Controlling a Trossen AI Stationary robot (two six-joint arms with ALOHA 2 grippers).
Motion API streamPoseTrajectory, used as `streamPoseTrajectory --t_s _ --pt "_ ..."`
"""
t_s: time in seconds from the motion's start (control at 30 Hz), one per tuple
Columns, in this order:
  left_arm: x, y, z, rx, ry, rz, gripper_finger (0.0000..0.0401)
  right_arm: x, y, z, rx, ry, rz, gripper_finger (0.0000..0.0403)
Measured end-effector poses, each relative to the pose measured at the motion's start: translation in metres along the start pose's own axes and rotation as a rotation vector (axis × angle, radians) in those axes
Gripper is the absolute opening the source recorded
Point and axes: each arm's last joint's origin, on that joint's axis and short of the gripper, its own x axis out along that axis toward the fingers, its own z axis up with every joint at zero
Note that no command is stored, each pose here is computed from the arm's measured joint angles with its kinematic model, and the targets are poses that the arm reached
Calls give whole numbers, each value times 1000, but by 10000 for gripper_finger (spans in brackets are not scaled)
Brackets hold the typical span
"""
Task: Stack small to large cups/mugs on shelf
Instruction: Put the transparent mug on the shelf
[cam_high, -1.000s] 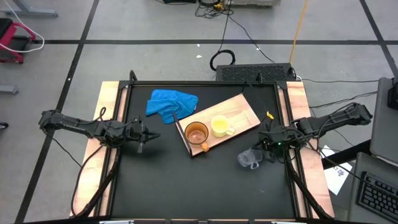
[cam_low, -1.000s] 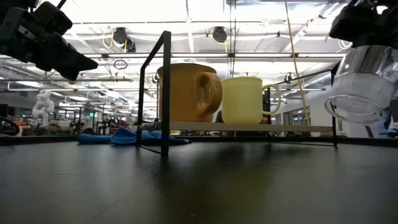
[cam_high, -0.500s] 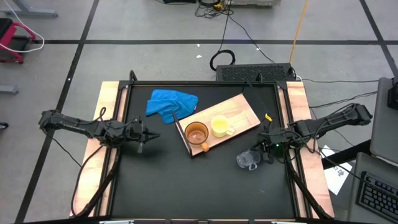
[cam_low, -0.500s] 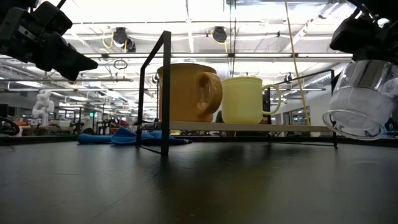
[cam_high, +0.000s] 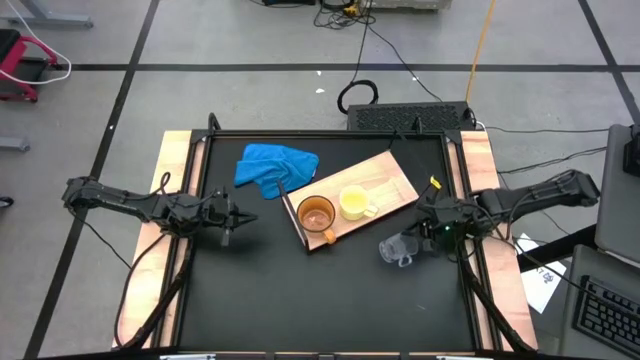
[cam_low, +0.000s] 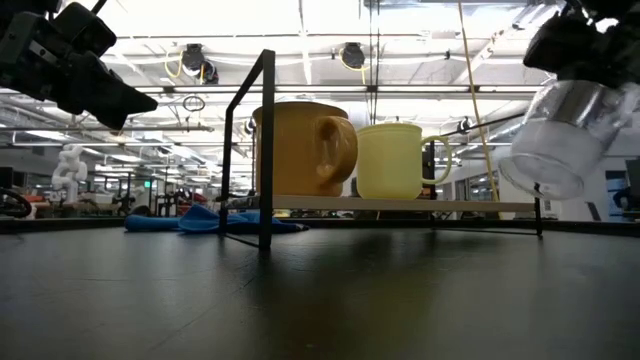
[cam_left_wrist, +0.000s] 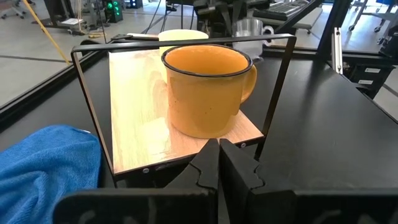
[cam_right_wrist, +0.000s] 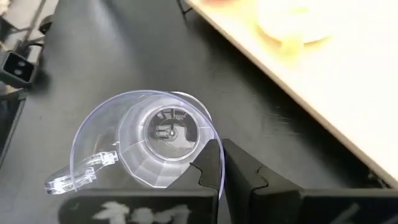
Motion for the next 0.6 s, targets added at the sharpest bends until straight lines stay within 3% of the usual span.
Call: streamPoseTrajectory --t_s 0.3,0.6 --pt "0 0 0 -2 0 0 15 -24 -7 21 33 79 -119 0" --pt "0 0 0 1 -1 0 15 -41 -10 52 -7 125 -164 0"
